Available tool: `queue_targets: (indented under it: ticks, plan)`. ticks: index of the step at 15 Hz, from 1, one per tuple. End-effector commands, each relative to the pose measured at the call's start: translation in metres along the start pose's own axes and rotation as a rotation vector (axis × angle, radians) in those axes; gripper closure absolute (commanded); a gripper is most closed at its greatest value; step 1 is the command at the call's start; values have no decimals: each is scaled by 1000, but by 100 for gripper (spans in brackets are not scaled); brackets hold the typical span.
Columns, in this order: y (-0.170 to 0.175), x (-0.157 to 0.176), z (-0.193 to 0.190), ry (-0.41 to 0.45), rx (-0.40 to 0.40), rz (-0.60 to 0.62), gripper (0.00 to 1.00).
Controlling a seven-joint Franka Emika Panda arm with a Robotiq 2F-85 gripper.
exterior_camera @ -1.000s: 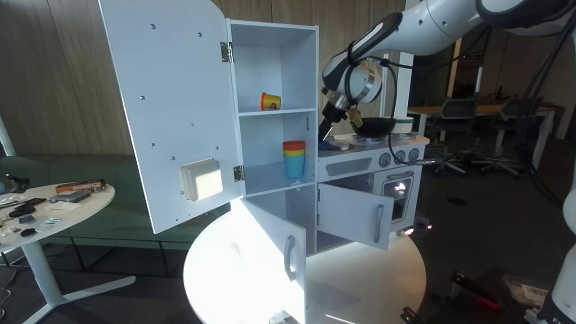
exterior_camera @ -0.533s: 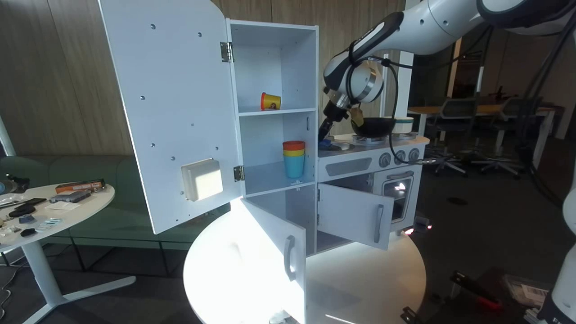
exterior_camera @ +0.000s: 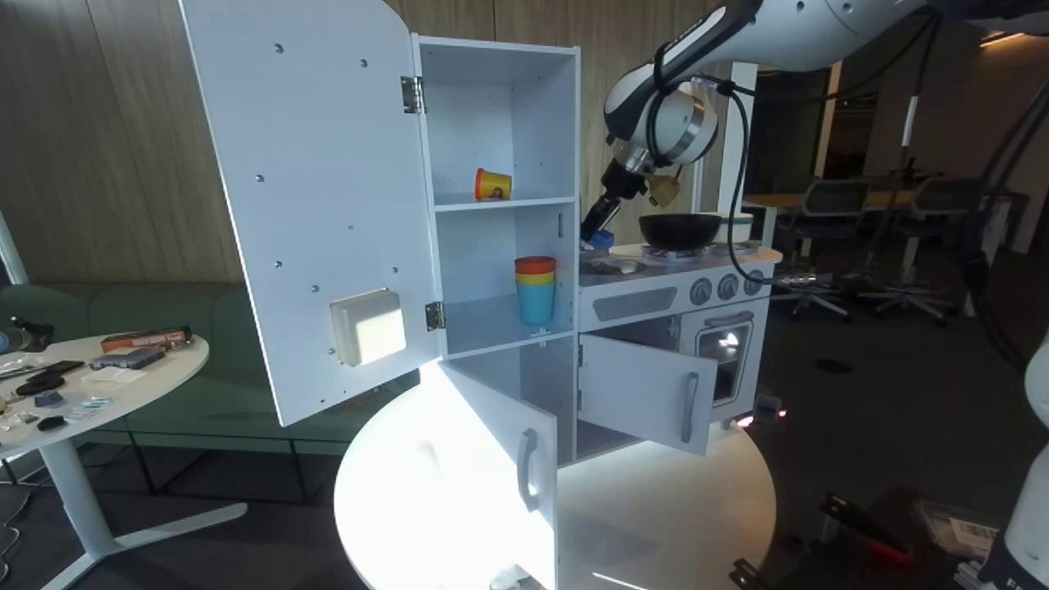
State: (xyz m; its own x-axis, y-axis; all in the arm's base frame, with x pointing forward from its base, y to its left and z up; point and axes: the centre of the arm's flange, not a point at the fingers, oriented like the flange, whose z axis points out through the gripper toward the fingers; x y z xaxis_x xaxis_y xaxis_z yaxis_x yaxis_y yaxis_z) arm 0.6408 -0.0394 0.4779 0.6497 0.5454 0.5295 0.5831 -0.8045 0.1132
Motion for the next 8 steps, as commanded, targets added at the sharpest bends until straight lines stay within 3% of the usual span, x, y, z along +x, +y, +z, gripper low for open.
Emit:
queue_targets:
  ticks: [1, 6, 8]
  plan:
    - [-17, -16, -44, 2, -75, 72, 94]
    - [-29, -45, -89, -34, -206, 156, 93]
    - [-49, -53, -110, -30, -222, 181, 92]
